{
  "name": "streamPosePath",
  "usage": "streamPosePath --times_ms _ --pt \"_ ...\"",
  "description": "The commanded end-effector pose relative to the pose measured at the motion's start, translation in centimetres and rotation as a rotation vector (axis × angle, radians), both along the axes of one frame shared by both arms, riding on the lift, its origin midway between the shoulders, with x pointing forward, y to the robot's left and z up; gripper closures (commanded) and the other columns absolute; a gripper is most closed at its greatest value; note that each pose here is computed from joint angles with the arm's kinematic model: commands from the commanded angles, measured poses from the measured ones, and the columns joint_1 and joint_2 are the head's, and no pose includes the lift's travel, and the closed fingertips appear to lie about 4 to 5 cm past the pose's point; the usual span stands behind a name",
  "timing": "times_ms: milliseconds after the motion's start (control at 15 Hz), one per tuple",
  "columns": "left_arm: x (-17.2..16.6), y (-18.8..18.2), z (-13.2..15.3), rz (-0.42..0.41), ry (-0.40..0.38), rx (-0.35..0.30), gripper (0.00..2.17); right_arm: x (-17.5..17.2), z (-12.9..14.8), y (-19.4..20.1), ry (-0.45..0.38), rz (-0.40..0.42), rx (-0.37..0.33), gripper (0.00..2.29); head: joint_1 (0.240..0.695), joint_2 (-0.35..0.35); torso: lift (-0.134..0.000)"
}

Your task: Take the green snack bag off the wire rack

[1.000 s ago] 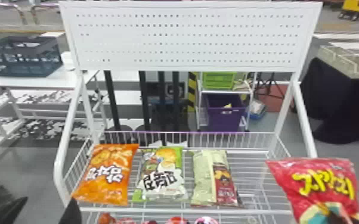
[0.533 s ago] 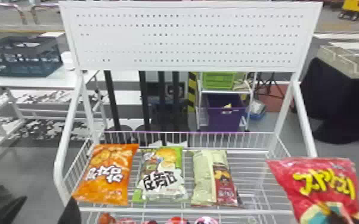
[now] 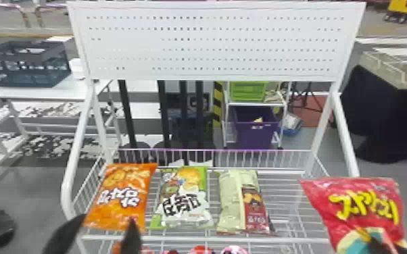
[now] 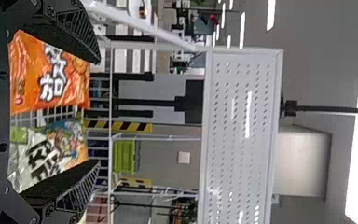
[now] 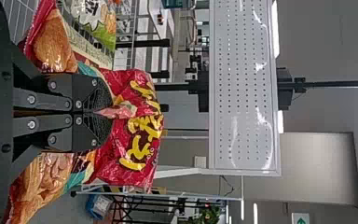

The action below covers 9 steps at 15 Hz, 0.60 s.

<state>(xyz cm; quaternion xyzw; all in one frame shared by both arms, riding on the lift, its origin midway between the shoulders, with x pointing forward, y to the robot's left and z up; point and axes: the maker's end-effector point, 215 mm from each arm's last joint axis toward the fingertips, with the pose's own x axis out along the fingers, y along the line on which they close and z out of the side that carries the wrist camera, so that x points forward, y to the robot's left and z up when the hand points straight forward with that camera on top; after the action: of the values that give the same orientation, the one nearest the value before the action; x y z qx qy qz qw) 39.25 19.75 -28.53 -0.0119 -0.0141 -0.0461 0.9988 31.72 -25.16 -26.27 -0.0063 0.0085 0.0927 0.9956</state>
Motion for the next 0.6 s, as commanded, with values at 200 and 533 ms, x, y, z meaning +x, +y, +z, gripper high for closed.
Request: streamPosePath --times_ms 200,533 --pt "7.7 -10.5 -7.6 -0.151 0.169 0.098 0.14 0.1 -0.4 0.1 0.004 0.001 0.000 2.18 0.499 0.000 0.000" --pt "14.7 -13.2 -11.5 -0.139 0.264 0.122 0.15 0.1 -1.1 -0.2 0.016 -0.008 0.001 2.18 0.499 0.000 0.000"
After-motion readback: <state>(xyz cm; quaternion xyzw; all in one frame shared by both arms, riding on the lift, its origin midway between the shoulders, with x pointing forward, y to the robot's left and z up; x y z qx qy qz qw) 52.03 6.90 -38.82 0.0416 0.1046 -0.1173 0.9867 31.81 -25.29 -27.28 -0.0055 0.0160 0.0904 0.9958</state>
